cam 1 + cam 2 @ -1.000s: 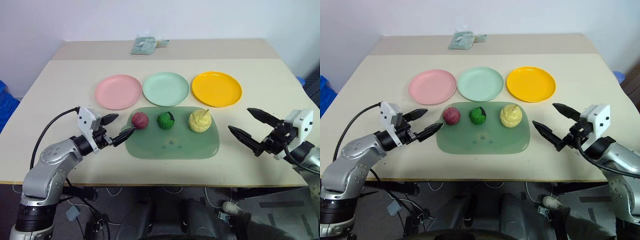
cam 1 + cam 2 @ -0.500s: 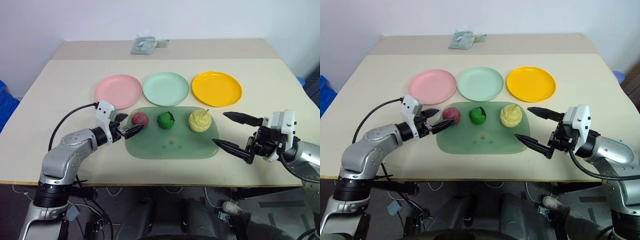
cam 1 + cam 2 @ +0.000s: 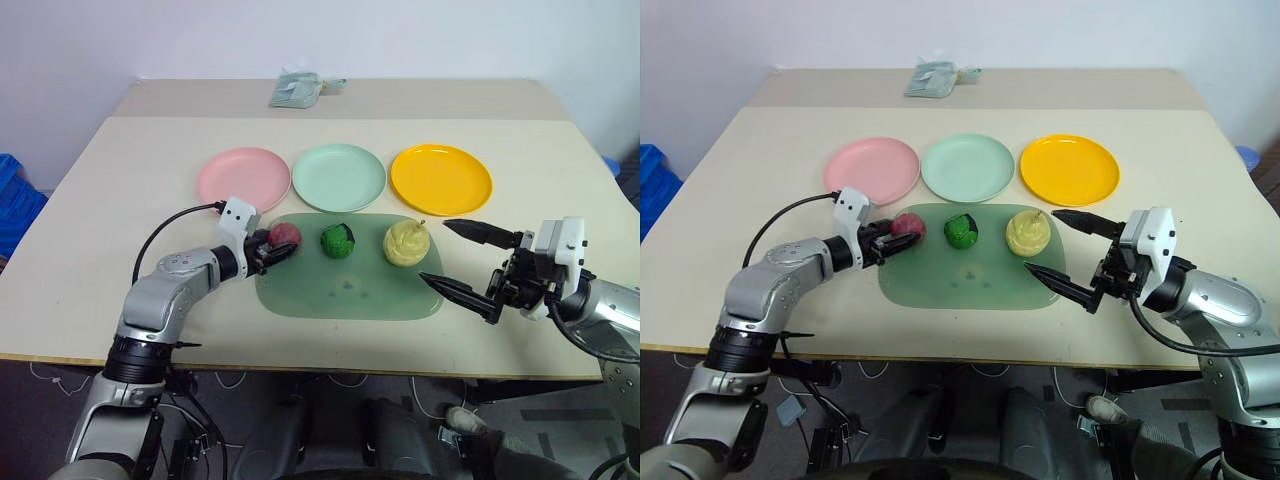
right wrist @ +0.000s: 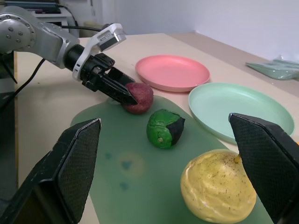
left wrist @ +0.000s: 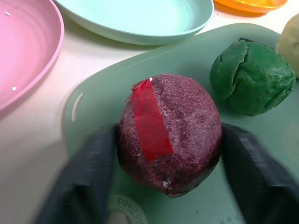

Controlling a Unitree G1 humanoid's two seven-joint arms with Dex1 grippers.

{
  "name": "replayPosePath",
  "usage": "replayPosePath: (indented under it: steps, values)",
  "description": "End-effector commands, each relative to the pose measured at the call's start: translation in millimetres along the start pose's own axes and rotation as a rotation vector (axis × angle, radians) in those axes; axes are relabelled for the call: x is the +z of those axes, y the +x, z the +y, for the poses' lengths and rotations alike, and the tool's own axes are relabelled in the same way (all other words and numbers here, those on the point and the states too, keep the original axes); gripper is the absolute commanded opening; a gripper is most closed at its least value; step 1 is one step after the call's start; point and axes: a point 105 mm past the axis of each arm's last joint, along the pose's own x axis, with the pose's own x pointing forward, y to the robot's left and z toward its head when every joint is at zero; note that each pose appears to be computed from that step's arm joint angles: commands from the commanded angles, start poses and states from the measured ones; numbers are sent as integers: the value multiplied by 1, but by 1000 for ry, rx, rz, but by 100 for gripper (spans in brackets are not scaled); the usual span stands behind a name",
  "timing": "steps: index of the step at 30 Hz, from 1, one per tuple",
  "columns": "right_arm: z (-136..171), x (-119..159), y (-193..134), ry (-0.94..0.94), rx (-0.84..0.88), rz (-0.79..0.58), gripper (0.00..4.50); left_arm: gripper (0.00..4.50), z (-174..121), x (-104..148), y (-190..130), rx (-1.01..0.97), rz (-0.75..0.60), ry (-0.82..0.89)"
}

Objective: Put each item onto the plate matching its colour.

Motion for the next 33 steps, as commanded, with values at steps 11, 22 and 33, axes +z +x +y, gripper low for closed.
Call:
replayPosePath:
  steps: [11, 22, 33]
  values:
    - [-1, 12, 11, -57, -13, -24, 450, 231, 56, 65, -5, 284, -249, -133]
    - [-5, 12, 18, -69, -14, -23, 450, 446, 97, 78, 21, 444, -314, -250]
    - [-2, 11, 13, -64, -47, -23, 450, 446, 30, 89, 26, 66, -373, -169]
